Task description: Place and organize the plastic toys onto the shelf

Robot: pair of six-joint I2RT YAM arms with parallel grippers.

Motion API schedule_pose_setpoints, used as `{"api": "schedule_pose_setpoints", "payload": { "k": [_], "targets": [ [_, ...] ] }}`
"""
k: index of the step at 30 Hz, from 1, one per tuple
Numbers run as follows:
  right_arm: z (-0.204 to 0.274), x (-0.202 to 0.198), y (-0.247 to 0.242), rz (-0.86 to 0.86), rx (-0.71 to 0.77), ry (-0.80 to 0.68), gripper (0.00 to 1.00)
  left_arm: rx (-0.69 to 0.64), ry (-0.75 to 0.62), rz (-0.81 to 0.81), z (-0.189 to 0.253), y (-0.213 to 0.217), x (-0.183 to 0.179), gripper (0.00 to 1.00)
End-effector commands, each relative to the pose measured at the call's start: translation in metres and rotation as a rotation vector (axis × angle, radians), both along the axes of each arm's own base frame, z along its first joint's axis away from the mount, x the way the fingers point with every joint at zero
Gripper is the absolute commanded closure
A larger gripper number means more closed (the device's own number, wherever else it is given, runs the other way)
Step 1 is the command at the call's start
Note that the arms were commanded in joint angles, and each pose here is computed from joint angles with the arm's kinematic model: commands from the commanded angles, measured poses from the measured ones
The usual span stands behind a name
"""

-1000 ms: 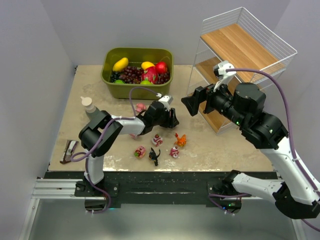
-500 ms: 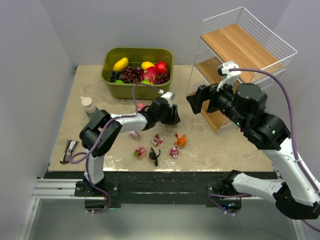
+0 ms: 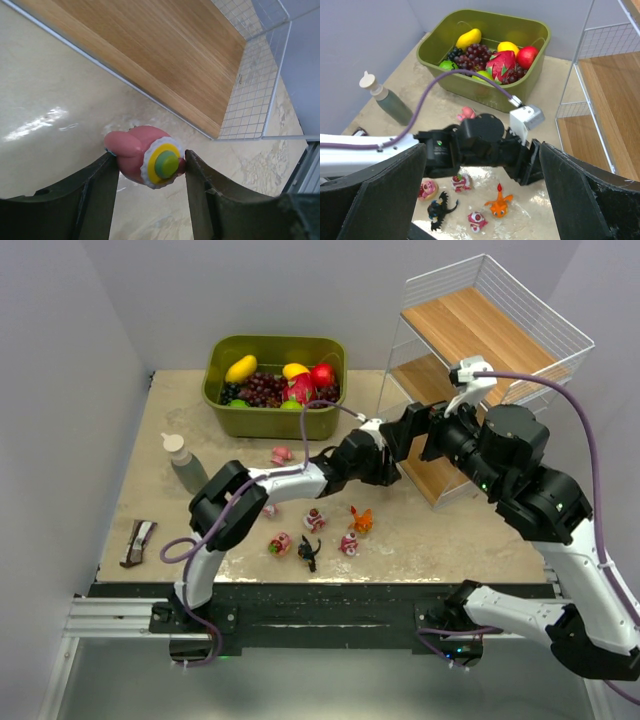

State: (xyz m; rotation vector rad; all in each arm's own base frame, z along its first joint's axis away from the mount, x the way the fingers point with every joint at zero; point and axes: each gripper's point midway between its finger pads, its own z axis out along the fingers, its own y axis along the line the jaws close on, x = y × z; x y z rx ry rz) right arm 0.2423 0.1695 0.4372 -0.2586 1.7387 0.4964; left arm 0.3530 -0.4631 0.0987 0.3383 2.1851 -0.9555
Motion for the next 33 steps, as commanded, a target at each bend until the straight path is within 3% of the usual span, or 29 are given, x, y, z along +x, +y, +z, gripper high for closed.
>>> {"api": "schedule_pose_setpoints", "payload": {
  "k": [1, 20, 33],
  "targets": [
    [0.022, -0.007, -0.011, -0.031, 0.045, -0.028, 0.02, -0.072, -0.061, 0.007, 0.022, -0.043, -0.007, 0.59],
    [0.02, -0.023, -0.021, -0.025, 0.056, 0.01, 0.02, -0.066, -0.218, 0.024, 0.005, -0.111, -0.007, 0.6],
    [0.011, -0.026, -0.023, -0.027, 0.049, 0.025, 0.02, -0.064, -0.143, 0.03, -0.008, -0.13, -0.005, 0.58]
  ]
}}
